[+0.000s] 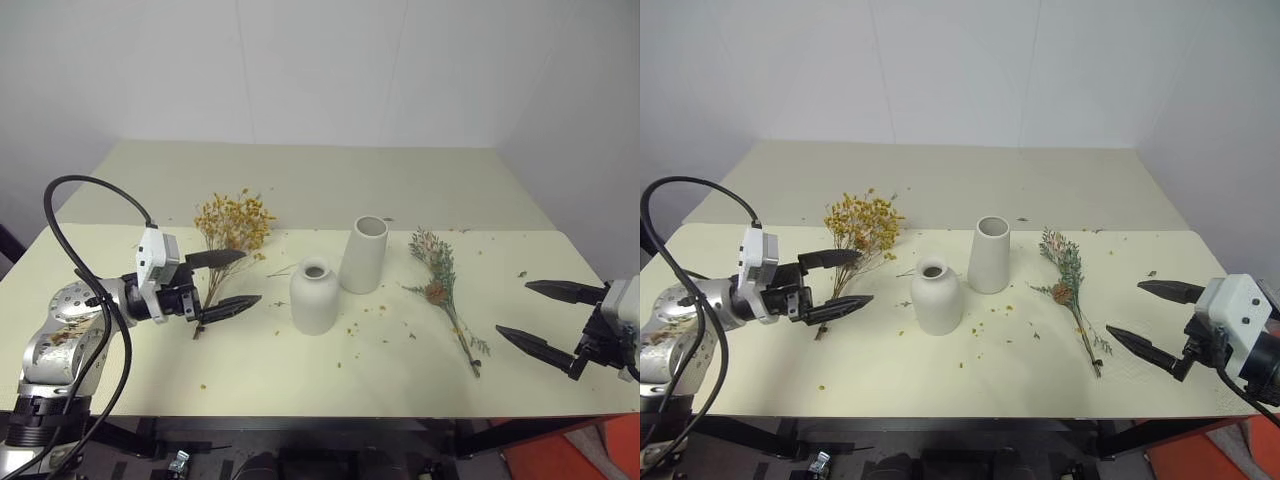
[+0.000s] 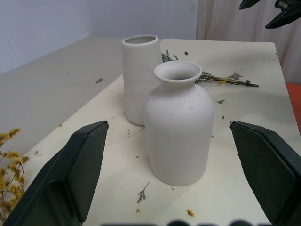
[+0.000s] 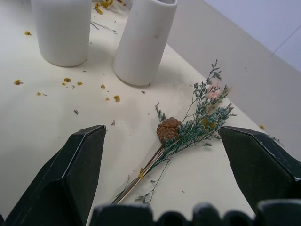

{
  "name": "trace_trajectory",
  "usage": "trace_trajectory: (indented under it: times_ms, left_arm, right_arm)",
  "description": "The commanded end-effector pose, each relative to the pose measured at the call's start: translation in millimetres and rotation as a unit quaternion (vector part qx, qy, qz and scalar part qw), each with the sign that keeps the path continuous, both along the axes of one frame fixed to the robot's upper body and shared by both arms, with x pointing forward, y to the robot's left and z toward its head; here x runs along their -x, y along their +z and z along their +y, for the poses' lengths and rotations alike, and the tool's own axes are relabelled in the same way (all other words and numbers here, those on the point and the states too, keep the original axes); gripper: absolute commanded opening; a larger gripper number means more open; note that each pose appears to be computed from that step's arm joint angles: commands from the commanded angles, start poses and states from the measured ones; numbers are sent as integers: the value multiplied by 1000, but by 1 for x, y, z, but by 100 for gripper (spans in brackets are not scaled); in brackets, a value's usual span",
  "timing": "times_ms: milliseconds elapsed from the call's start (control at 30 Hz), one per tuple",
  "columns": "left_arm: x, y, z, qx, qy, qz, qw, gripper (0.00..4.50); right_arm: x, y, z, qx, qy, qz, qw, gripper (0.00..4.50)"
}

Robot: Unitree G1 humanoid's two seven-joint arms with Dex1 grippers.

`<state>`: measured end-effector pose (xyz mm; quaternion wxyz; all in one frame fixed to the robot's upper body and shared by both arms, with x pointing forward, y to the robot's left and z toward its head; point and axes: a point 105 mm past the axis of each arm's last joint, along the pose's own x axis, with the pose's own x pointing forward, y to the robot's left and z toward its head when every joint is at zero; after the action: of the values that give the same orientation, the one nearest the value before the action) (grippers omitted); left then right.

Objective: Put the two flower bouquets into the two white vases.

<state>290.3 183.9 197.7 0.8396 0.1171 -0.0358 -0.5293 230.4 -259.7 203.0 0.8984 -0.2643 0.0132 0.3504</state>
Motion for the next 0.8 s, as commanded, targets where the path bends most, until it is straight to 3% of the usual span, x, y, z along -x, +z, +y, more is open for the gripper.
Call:
trace_trajectory:
  times_ms: [33,567,733,800]
  left_arm:
    - [4,12,2,1,3,-25,1000,450]
    - [11,13,14,-14,43,-28,999,450]
    - [-6,27,22,6,161,-61,985,450]
    - [-18,37,28,-23,255,-108,961,450]
  right_arm:
    - [0,11,4,7,13,-17,1000,449]
    - [-1,11,7,-4,36,-4,999,449]
    - [-7,29,24,6,48,-39,998,449]
    - [-14,45,33,25,41,-63,997,449]
